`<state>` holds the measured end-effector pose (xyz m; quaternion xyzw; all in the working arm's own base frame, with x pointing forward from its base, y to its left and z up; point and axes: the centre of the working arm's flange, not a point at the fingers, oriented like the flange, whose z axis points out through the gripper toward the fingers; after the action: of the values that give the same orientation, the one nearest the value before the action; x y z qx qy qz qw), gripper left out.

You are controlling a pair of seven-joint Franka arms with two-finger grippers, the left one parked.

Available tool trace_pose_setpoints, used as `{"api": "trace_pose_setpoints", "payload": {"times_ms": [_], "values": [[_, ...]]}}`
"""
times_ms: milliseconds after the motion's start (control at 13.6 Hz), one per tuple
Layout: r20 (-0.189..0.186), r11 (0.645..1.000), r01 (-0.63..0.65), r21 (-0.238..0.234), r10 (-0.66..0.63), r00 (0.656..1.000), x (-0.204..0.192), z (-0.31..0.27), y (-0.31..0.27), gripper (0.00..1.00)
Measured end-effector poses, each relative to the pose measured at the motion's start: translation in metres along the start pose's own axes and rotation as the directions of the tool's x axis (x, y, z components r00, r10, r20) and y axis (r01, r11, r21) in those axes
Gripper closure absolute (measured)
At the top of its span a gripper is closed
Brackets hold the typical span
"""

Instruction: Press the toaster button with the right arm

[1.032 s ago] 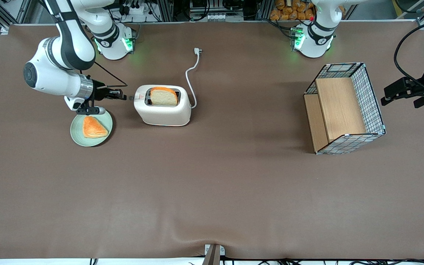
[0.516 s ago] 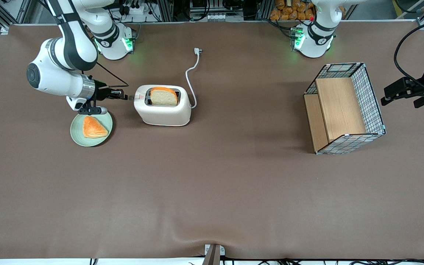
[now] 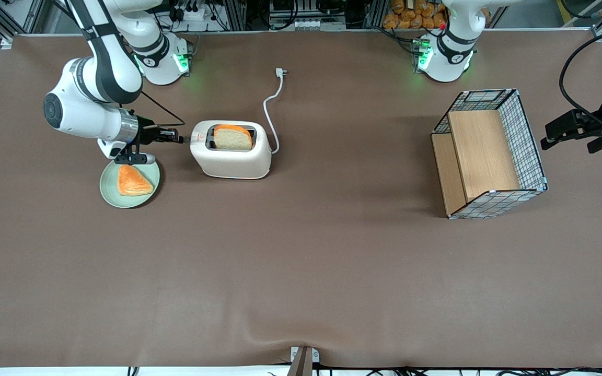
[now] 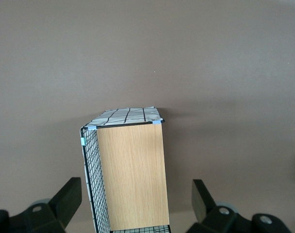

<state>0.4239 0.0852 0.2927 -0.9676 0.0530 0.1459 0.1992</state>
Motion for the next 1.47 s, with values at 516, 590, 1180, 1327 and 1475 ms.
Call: {"api": "trace_pose_setpoints", "payload": {"times_ms": [516, 590, 1180, 1327, 1475], "values": [[-0.007, 1.0, -0.003, -0.011, 0.003, 1.0, 0.006, 0.012, 0.0, 0.99], [-0.008, 1.0, -0.004, -0.013, 0.004, 1.0, 0.007, 0.015, 0.0, 0.99], [-0.012, 1.0, -0.008, -0.03, 0.008, 1.0, 0.012, 0.03, 0.001, 0.99], [-0.015, 0.999, -0.007, -0.034, 0.006, 1.0, 0.013, 0.031, 0.001, 0.99], [-0.019, 0.999, -0.005, -0.039, 0.004, 1.0, 0.014, 0.035, 0.0, 0.99]]}}
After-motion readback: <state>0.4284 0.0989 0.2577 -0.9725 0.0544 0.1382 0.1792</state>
